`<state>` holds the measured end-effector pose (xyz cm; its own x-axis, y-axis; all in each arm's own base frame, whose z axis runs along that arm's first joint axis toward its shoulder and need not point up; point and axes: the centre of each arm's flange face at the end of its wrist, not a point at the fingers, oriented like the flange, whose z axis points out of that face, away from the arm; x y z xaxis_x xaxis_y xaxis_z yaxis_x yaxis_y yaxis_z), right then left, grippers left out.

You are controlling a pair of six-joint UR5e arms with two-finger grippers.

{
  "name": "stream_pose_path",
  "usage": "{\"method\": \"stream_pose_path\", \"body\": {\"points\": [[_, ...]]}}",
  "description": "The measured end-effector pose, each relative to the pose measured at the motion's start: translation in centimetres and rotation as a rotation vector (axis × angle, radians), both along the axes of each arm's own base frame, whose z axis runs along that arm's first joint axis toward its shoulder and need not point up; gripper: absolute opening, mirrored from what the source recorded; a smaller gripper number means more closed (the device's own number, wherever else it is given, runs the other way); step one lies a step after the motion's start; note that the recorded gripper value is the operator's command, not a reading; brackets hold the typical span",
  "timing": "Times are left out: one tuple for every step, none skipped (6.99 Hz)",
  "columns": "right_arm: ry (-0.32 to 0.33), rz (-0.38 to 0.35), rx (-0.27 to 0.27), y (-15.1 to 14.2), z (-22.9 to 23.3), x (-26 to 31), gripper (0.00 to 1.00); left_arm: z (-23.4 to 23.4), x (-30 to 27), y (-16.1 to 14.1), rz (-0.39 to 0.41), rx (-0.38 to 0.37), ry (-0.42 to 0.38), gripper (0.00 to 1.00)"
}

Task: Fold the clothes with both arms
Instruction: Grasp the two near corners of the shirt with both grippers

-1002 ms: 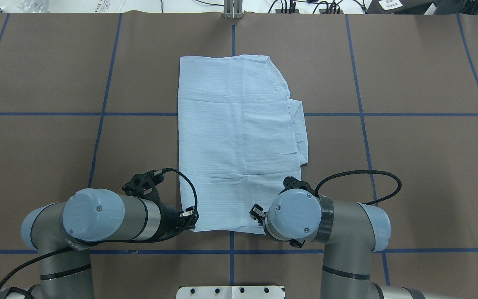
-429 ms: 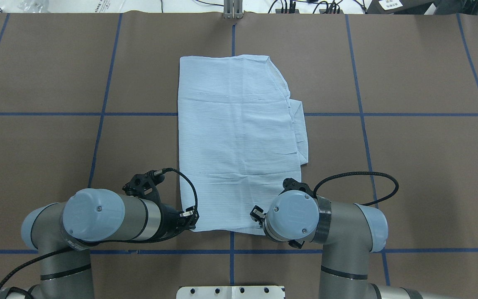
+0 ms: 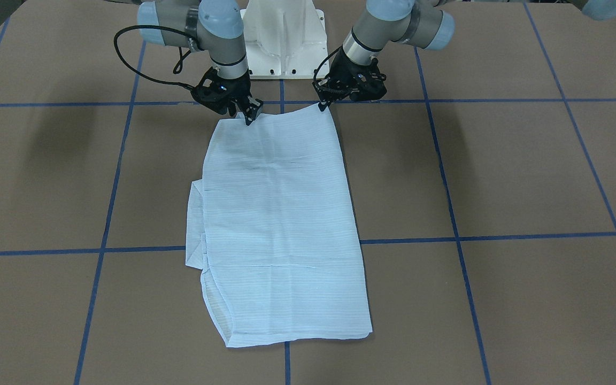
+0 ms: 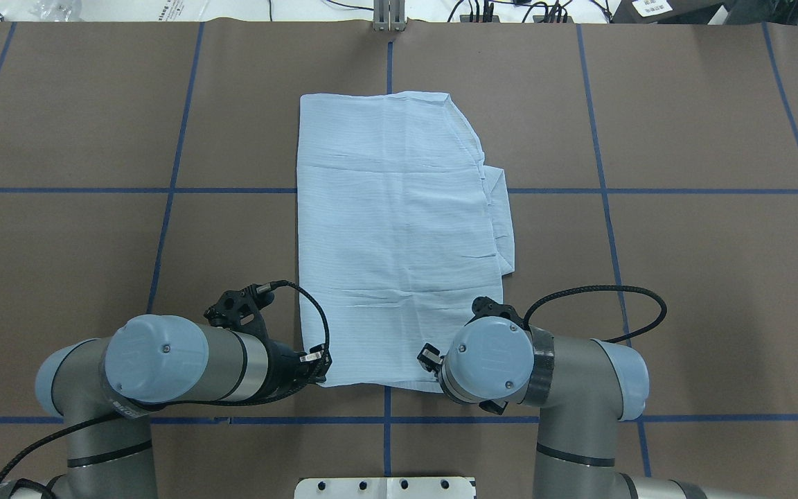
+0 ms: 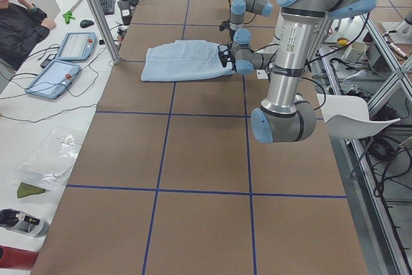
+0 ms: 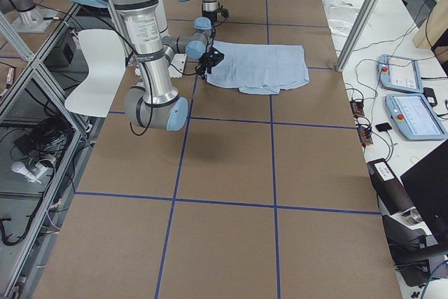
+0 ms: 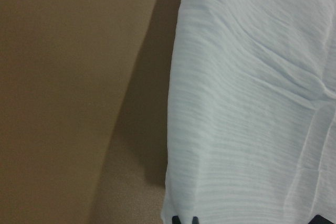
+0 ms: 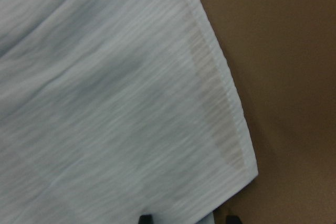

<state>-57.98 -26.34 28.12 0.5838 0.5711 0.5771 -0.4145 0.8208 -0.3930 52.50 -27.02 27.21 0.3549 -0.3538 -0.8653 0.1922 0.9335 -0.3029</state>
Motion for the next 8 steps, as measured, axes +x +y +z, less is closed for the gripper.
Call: {"method": "stream_pose_path", "body": {"points": [[0.0,0.0,0.0,0.0,0.0,0.0,0.27,0.0,0.0,0.0,0.0,0.0,-0.001,0.0],[-0.001,0.001,0.0,-0.1,0.0,0.1,0.14,0.0,0.1,0.0,0.0,0.0,0.0,0.0],[-0.001,0.003,-0.001,-0.1,-0.1,0.1,0.02,0.0,0.1,0.0,0.001,0.0,0.0,0.0],[-0.002,0.006,-0.002,-0.2,-0.2,0.2,0.0,0.0,0.1,0.0,0.001,0.0,-0.001,0.0],[-0.007,0.012,-0.005,-0.2,-0.4,0.4,0.0,-0.1,0.2,0.1,0.002,0.0,0.0,0.0],[-0.012,0.019,-0.008,-0.2,-0.6,0.6,0.0,-0.2,0.2,0.1,0.002,0.001,0.003,0.0],[-0.018,0.022,-0.008,-0.2,-0.8,0.8,0.0,-0.4,0.0,0.0,0.0,0.002,0.007,0.0],[-0.026,0.021,-0.007,-0.3,-1.1,1.1,0.0,-0.7,-0.2,0.0,-0.001,0.004,0.015,0.0]]}}
